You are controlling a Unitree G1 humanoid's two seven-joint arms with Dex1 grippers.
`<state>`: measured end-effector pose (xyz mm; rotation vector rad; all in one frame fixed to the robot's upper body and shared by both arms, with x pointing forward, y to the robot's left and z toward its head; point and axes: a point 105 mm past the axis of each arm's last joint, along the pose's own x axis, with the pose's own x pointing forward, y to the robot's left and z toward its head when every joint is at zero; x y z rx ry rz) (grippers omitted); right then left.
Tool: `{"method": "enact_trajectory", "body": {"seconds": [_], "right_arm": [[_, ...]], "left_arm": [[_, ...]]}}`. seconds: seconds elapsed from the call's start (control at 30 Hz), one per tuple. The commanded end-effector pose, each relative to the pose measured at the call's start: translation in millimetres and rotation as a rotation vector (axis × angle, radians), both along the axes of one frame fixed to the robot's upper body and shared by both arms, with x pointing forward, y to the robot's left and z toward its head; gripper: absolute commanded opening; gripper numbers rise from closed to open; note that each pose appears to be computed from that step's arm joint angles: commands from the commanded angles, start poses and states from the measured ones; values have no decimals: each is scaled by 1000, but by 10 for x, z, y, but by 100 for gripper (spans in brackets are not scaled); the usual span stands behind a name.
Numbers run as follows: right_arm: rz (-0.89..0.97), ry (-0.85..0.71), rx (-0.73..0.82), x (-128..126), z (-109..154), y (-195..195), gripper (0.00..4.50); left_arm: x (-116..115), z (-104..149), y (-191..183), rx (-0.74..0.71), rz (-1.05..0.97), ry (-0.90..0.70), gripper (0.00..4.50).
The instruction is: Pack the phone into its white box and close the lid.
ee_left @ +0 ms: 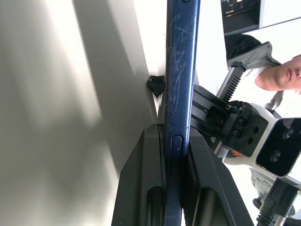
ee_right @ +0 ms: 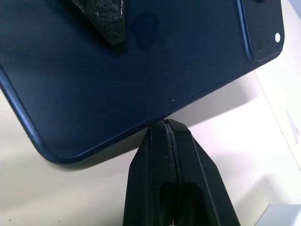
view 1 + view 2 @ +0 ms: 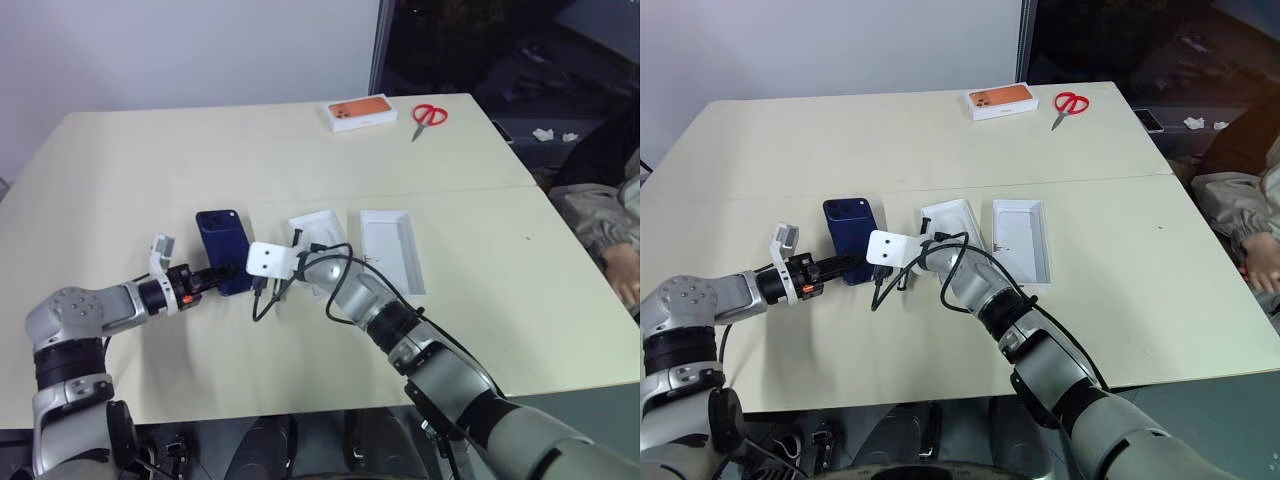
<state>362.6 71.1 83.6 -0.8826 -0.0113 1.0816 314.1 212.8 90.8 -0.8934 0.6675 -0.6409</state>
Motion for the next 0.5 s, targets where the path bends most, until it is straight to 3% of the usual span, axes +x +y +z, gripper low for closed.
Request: {"method": "enact_trajectory", "body": {"seconds": [0.03,0.23,0.37,0.43,0.5], "right_arm": [[24,10,31,-48,75,10,0],[33,107,290,-108,608,-141,0],[100,267,578,-290,1138,-471,0],[116,311,635,-365,1232,-618,0],[110,320,622,-403,1225,-777,0]], "left_arm": [[-29,78,31,-19,2,-14,2],[-48,72,71,-25,16,-8,2],[-14,274,66,17,43,-224,2],[-64,358,18,11,11,-256,2],[-113,521,-64,-87,-46,-256,2]]}}
